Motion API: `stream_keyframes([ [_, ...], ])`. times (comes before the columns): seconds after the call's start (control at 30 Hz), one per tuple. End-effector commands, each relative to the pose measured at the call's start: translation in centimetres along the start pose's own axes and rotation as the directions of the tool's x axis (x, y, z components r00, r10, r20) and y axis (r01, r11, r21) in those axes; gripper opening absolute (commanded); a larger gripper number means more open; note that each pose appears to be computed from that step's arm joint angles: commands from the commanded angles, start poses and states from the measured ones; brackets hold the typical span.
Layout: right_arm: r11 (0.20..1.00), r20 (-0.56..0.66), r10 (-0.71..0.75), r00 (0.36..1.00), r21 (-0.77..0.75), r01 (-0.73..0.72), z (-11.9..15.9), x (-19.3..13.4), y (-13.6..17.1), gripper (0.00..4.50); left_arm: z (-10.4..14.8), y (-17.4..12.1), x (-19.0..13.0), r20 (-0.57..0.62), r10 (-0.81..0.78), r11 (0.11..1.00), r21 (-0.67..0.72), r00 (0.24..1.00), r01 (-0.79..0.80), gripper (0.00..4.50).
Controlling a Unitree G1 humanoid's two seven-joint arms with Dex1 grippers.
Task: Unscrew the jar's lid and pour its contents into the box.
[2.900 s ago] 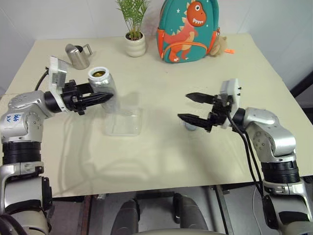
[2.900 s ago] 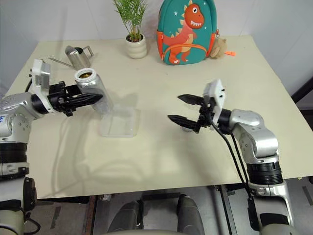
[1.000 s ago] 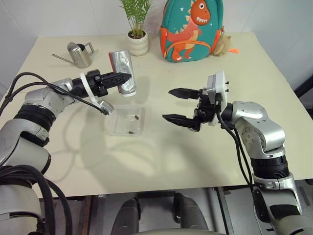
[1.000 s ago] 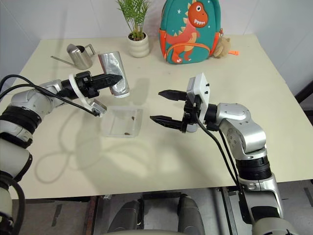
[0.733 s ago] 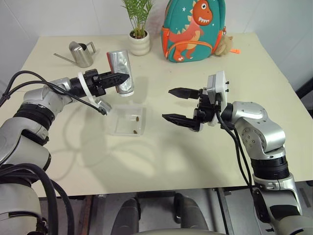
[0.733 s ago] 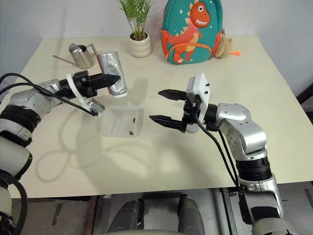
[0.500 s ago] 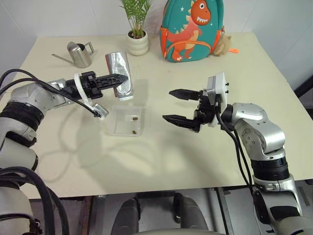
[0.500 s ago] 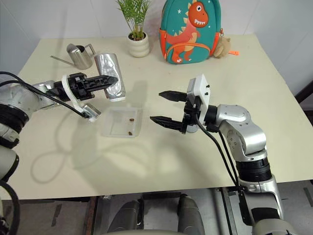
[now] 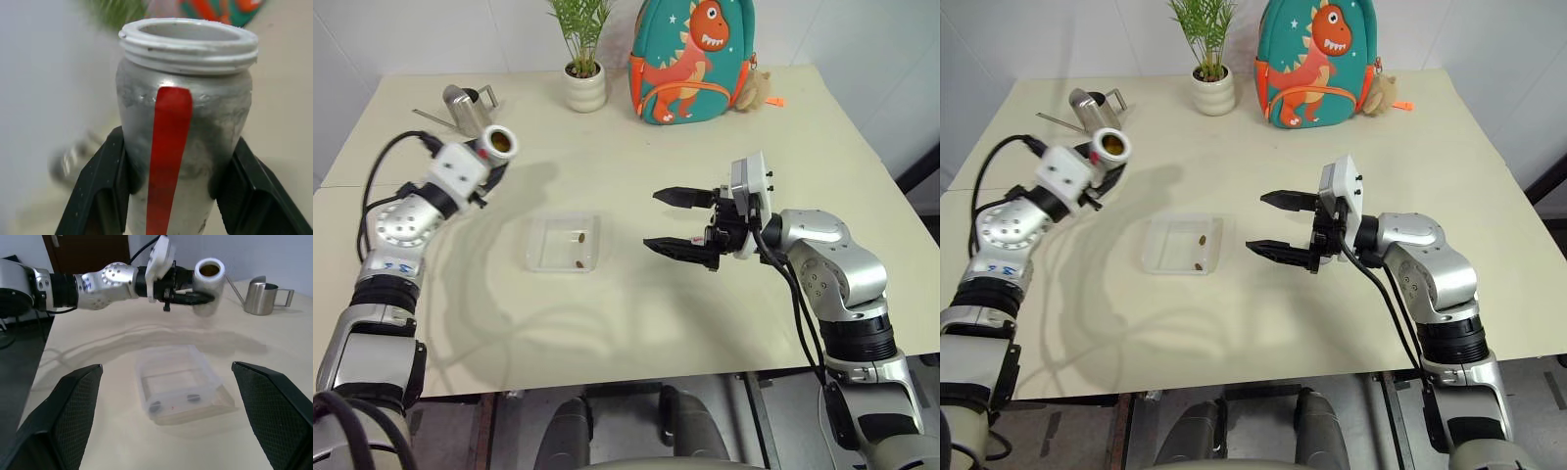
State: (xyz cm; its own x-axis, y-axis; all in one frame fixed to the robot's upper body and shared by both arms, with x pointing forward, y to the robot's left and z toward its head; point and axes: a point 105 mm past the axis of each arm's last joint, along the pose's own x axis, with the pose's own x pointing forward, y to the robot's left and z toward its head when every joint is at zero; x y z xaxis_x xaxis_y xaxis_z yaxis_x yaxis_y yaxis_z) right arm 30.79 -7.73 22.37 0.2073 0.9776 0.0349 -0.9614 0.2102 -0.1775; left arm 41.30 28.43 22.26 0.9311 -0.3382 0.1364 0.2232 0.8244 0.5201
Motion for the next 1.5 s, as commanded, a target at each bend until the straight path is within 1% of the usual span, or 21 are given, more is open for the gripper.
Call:
stream_keyframes([
  [0.03,0.998,0.020,0.012,1.000,-0.055,-0.011,1.3,-0.1,-0.1,4.45,-0.9,2.4,-1.6,-0.025,0.080,0.958,-0.276,0.996,-0.084,1.88],
  [0.13,0.998,0.011,-0.003,1.000,-0.064,0.004,1.1,-0.1,-0.4,4.45,-2.4,3.5,-2.8,-0.075,0.150,0.911,-0.378,0.986,-0.167,1.88],
  [0.2,0.997,0.003,-0.015,1.000,-0.073,0.015,0.8,-0.2,-0.5,4.45,-3.1,4.2,-3.6,-0.080,0.189,0.863,-0.461,0.979,-0.204,1.88],
  [0.27,0.996,-0.013,-0.029,0.999,-0.088,0.028,0.3,-0.3,-0.6,4.45,-3.7,5.3,-4.6,-0.076,0.253,0.819,-0.515,0.965,-0.255,1.88],
  [0.3,0.995,-0.024,-0.038,0.999,-0.095,0.035,0.0,-0.4,-0.7,4.45,-3.9,5.9,-5.1,-0.077,0.292,0.802,-0.523,0.953,-0.288,1.88],
  [0.4,0.993,-0.046,-0.056,0.997,-0.109,0.050,-0.7,-0.6,-0.9,4.45,-4.2,7.4,-6.7,-0.072,0.397,0.789,-0.483,0.915,-0.380,1.88],
  [0.47,0.992,-0.054,-0.060,0.997,-0.110,0.054,-1.1,-0.7,-0.9,4.45,-5.0,9.0,-8.6,-0.093,0.509,0.736,-0.468,0.856,-0.489,1.88],
  [0.53,0.993,-0.061,-0.052,0.997,-0.110,0.045,-1.4,-0.7,-0.7,4.45,-6.1,9.3,-9.9,-0.137,0.549,0.720,-0.424,0.825,-0.550,1.88],
  [0.67,0.993,-0.068,-0.041,0.997,-0.118,0.033,-1.6,-0.6,-0.4,4.45,-7.6,8.2,-10.5,-0.175,0.504,0.742,-0.414,0.846,-0.528,1.88],
  [0.7,0.992,-0.068,-0.041,0.997,-0.121,0.032,-1.5,-0.7,-0.3,4.50,-8.0,8.2,-10.7,-0.196,0.503,0.742,-0.401,0.842,-0.537,2.61],
  [0.77,0.991,-0.065,-0.041,0.997,-0.126,0.032,-1.5,-0.7,-0.3,4.50,-8.3,8.2,-11.0,-0.214,0.506,0.740,-0.390,0.835,-0.549,3.12],
  [0.9,0.991,-0.059,-0.038,0.998,-0.131,0.030,-1.4,-0.6,-0.2,4.50,-8.6,8.0,-11.2,-0.223,0.491,0.750,-0.383,0.842,-0.539,4.44],
  [1.03,0.991,-0.054,-0.035,0.998,-0.133,0.028,-1.3,-0.5,-0.1,4.50,-8.6,7.8,-11.4,-0.216,0.477,0.769,-0.368,0.852,-0.523,4.48],
  [1.13,0.991,-0.050,-0.028,0.998,-0.133,0.021,-1.3,-0.4,0.0,4.50,-8.4,7.6,-11.9,-0.205,0.449,0.808,-0.323,0.869,-0.494,4.48],
  [1.2,0.991,-0.048,-0.023,0.999,-0.132,0.017,-1.2,-0.3,0.1,4.50,-8.4,7.2,-12.5,-0.201,0.407,0.847,-0.282,0.891,-0.451,4.48],
  [1.27,0.991,-0.046,-0.020,0.999,-0.132,0.014,-1.2,-0.3,0.2,4.50,-8.8,6.5,-13.1,-0.231,0.338,0.871,-0.290,0.913,-0.396,4.48],
  [1.3,0.991,-0.046,-0.015,0.999,-0.132,0.009,-1.1,-0.3,0.3,4.50,-9.0,6.4,-13.7,-0.254,0.316,0.896,-0.239,0.914,-0.376,4.48],
  [1.37,0.991,-0.041,-0.007,0.999,-0.131,0.001,-0.9,-0.3,0.5,4.50,-8.6,6.4,-14.7,-0.260,0.297,0.920,-0.182,0.919,-0.348,4.48],
  [1.43,0.992,-0.038,0.007,0.999,-0.128,-0.012,-0.8,-0.2,0.7,4.50,-8.4,6.3,-15.7,-0.265,0.279,0.933,-0.154,0.923,-0.327,4.48],
  [1.5,0.992,-0.039,0.019,0.999,-0.126,-0.024,-0.7,-0.2,0.9,4.50,-8.5,5.8,-16.5,-0.298,0.237,0.953,-0.115,0.925,-0.282,4.48],
])
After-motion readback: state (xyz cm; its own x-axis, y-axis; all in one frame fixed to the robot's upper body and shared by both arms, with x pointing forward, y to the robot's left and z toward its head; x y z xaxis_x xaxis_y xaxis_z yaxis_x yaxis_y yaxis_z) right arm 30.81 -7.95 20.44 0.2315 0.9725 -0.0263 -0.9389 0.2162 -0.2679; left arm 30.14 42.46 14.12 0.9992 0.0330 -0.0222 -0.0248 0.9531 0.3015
